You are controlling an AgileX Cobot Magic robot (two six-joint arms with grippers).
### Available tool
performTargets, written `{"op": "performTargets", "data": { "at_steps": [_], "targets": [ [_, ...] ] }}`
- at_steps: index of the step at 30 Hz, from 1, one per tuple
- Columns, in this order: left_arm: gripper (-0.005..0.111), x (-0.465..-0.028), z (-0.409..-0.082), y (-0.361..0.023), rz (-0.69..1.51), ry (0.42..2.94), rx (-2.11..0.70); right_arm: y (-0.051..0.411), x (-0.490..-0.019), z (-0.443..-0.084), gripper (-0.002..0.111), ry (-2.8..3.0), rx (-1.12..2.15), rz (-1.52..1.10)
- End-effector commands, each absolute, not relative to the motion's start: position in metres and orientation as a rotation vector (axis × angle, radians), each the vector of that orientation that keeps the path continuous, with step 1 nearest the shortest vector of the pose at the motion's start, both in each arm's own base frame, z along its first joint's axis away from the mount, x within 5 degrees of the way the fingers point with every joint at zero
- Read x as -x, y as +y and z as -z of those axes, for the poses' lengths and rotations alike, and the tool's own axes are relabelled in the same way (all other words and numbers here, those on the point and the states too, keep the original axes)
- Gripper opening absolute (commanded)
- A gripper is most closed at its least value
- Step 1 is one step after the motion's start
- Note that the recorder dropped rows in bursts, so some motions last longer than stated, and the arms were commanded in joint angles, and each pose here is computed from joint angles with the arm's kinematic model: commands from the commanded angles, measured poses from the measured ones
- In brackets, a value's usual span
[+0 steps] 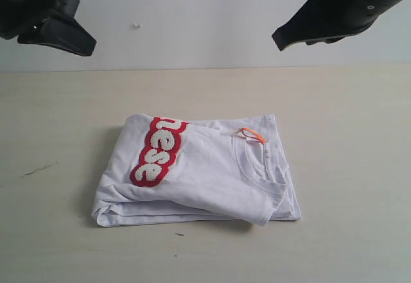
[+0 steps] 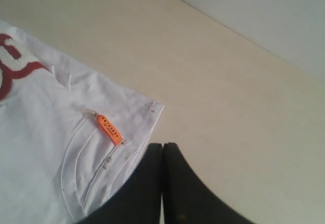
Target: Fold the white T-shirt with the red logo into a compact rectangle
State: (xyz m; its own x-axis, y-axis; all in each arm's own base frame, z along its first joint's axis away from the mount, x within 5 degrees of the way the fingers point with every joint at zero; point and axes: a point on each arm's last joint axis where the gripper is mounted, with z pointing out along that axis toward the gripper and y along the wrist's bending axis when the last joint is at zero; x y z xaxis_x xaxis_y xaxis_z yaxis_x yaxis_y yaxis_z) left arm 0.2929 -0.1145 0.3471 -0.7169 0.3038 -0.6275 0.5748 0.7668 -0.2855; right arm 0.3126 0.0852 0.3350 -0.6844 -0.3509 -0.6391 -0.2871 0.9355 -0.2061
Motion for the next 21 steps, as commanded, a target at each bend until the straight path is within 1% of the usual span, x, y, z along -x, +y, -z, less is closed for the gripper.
{"op": "performTargets", "data": {
  "at_steps": [1, 4, 9, 18, 21],
  "targets": [
    [0.0, -0.278, -0.354, -0.105, 0.56, 2.294, -0.584, 0.082, -0.302, -0.35, 0.0, 2.317, 0.405, 0.091],
    [0.0, -0.268, -0.354, -0.099, 0.508, 2.243, -0.545, 0.08, -0.293, -0.352, 0.0, 2.291, 0.388, 0.078],
    [0.0, -0.249, -0.351, -0.088, 0.431, 2.149, -0.476, 0.074, -0.273, -0.345, 0.0, 2.248, 0.368, 0.061],
    [0.0, -0.212, -0.337, -0.068, 0.339, 1.996, -0.347, 0.061, -0.234, -0.326, 0.0, 2.153, 0.312, 0.03],
    [0.0, -0.2, -0.328, -0.064, 0.322, 1.982, -0.334, 0.057, -0.221, -0.323, 0.0, 2.128, 0.312, 0.017]
  ]
}}
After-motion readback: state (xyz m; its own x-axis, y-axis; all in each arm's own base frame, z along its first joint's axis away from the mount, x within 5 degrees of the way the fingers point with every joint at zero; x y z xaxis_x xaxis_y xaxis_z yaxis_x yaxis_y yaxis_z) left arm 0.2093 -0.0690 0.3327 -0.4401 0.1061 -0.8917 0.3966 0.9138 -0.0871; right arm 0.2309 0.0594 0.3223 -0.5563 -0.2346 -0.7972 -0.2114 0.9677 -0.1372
